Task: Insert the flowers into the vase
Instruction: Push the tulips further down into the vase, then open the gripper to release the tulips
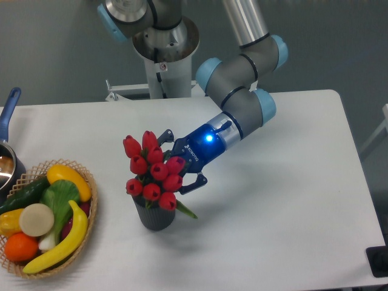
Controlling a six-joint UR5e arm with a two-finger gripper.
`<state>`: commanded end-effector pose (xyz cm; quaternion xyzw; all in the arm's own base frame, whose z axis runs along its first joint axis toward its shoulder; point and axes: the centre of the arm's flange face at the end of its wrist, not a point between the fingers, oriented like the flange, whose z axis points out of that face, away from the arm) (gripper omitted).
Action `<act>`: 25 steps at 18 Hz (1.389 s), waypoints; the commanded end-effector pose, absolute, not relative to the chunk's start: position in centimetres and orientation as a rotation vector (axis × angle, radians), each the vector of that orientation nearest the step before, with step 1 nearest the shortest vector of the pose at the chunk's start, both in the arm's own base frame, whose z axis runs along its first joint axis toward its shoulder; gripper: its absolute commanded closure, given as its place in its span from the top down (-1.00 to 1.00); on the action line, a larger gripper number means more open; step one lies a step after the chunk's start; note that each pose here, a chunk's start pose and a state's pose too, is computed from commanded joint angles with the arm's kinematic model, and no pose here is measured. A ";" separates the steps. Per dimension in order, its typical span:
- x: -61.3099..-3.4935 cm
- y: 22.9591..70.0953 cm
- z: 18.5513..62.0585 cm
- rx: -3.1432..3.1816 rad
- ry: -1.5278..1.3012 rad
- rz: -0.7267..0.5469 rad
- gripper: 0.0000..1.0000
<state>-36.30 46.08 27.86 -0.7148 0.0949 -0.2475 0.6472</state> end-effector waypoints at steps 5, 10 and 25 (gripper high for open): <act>-36.3 46.0 27.7 -1.706 0.244 -0.532 0.70; -36.4 46.0 27.9 -1.763 0.268 -0.504 1.00; -35.6 43.8 38.0 -2.095 0.475 -0.118 1.00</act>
